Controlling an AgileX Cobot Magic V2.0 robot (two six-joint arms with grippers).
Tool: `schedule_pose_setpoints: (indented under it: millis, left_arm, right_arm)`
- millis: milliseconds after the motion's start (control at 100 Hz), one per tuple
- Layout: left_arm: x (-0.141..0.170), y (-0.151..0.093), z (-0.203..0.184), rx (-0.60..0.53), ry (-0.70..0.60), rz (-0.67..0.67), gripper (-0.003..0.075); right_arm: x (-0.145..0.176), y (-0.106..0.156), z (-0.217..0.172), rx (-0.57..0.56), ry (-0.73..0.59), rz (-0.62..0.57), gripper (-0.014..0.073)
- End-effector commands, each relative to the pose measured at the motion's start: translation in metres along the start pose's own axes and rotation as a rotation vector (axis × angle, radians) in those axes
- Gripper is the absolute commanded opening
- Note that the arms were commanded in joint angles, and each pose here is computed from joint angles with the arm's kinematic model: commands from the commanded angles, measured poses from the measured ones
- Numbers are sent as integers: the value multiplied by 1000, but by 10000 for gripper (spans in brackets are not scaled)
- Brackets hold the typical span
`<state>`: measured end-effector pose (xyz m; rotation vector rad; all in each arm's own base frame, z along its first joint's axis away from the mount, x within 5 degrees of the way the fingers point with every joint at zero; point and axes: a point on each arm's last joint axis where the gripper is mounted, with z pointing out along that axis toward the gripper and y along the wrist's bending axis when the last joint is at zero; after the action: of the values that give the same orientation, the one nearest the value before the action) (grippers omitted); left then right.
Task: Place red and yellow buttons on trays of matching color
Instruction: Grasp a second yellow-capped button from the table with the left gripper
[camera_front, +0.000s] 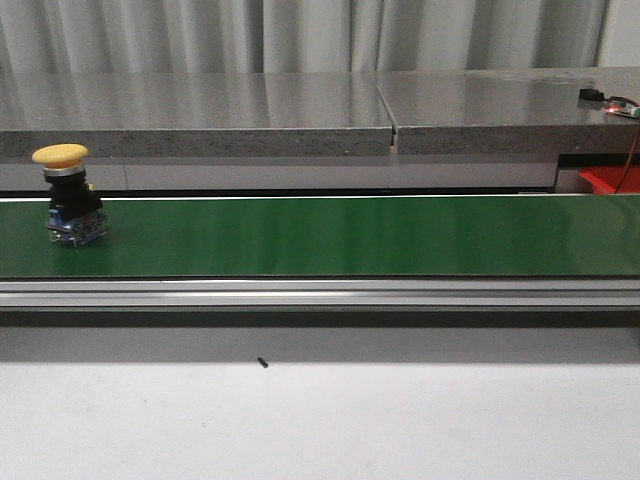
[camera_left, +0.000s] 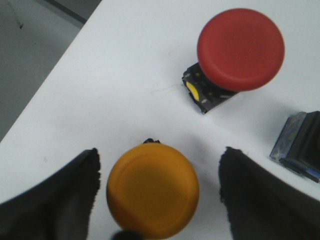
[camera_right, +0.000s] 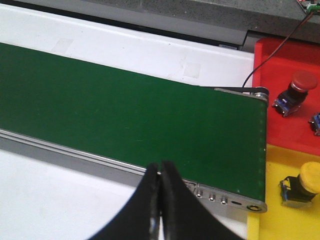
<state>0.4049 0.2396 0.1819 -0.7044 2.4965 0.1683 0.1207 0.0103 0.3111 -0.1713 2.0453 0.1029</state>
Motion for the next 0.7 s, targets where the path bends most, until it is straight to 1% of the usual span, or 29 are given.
schedule_pose_setpoints:
  millis: [0, 60, 130, 200, 270, 340, 440, 580, 690]
  left_arm:
    - [-24, -3, -30, 8, -135, -2, 307]
    - [-24, -3, -30, 8, -139, -2, 214]
    - [-24, -3, -31, 8, -144, -2, 127]
    - [-25, -3, -31, 8, -149, -2, 57]
    - [-26, -3, -33, 8, -141, -2, 6]
    - [-29, -3, -37, 9, -127, -1, -20]
    - [-35, -4, -49, 12, -111, -1, -20]
    - [-43, -7, -84, 34, -139, -18, -20]
    - [-49, -10, -120, 71, -199, -48, -20]
  right_arm:
    - [-13, -2, -5, 27, -86, -1, -68]
    - [-13, -2, -5, 27, -86, -1, -68]
    - [-13, -2, -5, 27, -86, -1, -68]
    - [-13, -2, -5, 27, -86, -1, -68]
    - [-13, -2, -5, 27, -86, -1, -68]
    - [-13, -2, -5, 27, -86, -1, -68]
    - [-13, -2, -5, 27, -86, -1, -68]
    - [-13, -2, -5, 27, -86, -1, -68]
    - [-13, -2, -5, 27, -86, -1, -68]
